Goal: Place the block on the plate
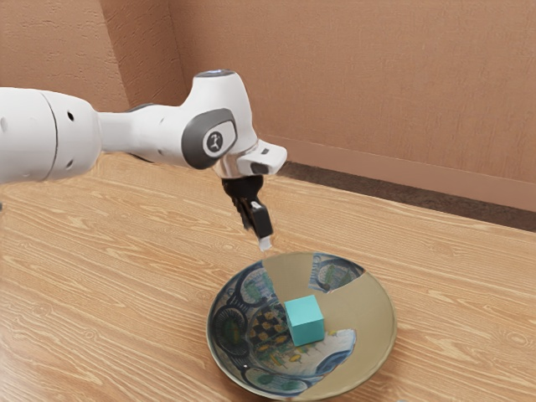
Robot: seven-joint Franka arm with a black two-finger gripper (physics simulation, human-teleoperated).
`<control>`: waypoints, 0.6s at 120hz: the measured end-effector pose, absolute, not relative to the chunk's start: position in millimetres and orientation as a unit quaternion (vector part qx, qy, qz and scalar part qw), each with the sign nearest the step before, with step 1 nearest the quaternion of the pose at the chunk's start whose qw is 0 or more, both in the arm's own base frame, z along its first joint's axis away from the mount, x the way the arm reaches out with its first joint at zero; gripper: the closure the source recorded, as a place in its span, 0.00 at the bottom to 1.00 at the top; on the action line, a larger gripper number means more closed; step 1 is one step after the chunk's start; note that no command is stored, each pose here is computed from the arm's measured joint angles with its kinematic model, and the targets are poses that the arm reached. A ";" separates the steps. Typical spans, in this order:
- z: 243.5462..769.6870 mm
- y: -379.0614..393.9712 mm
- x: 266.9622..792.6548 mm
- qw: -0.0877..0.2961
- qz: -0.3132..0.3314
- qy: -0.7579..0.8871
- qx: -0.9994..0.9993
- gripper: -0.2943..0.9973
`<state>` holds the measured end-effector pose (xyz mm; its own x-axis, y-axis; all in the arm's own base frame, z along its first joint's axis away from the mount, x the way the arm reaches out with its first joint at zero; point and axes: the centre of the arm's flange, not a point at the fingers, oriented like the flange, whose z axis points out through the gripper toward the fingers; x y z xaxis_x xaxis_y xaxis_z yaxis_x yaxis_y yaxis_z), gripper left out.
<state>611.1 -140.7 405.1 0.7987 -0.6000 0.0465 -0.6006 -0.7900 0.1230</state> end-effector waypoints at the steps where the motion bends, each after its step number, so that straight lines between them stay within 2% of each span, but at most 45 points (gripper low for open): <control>1: 407.0 -137.2 611.6 0.066 0.004 -0.314 0.947 0.24; 20: 447.2 -70.2 616.4 0.062 0.021 -0.262 0.963 0.23; 37: 529.5 -41.1 610.1 0.032 0.042 -0.255 0.966 0.23; 50: 570.9 -33.7 591.6 0.018 0.043 -0.255 0.966 0.23; 72: 590.1 -26.5 576.2 0.007 0.030 -0.249 0.968 0.23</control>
